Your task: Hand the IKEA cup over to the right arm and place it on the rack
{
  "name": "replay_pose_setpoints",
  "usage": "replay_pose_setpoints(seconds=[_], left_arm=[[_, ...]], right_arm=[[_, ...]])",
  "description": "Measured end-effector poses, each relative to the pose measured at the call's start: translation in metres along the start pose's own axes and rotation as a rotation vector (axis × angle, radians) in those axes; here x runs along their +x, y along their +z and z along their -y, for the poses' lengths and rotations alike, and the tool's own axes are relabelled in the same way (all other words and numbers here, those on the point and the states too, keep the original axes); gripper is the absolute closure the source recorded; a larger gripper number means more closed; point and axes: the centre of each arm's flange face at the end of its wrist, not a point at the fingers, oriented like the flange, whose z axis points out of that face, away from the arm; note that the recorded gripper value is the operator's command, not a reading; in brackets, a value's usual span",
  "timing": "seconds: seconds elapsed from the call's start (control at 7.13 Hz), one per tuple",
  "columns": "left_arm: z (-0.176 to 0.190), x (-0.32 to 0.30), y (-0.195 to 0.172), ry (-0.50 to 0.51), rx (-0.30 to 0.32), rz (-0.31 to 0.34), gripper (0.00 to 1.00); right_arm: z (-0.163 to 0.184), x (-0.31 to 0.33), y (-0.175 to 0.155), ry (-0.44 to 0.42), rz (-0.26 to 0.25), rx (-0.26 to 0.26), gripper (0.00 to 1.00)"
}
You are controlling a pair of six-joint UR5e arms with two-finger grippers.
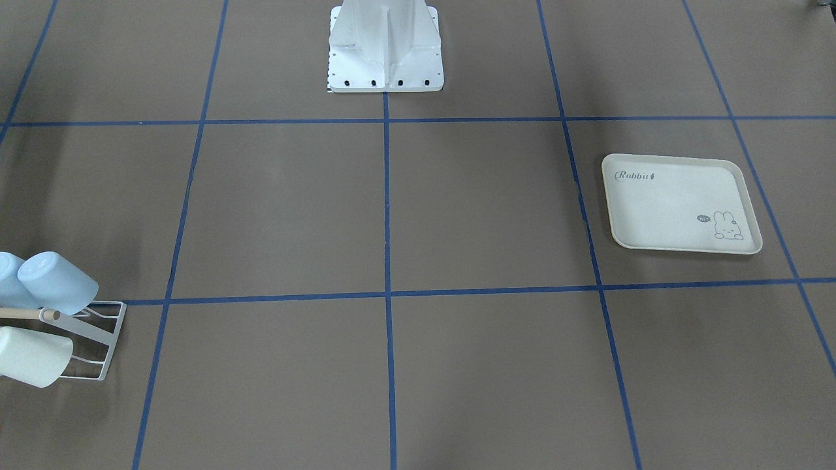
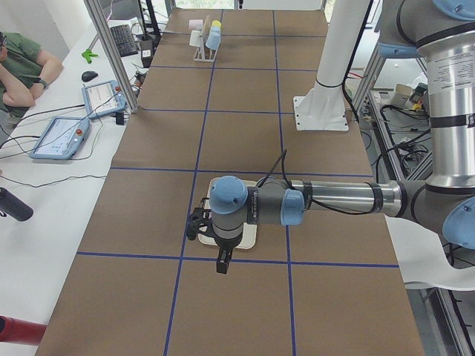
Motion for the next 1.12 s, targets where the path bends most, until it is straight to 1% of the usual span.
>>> replay_pose_setpoints(seconds=[0.28,0.42,1.12], left_arm=[[-0.0125,-0.0062,0.0048,-0.006,-0.021,0.045,0.00],[-0.0142,-0.0073,0.0055,-0.007,-0.024,0.053,0.00],[-0.0165,-0.0094,0.0080,-0.014,-0.031,0.056,0.00]], right_arm=[[0.0014,-0.0007,-0.0007,-0.001,0.000,0.002,0.00],[0.0020,-0.0011,-0.0012,-0.002,0.000,0.003,0.00],[0.0025,-0.0013,-0.0015,-0.003,0.000,0.004,0.00]])
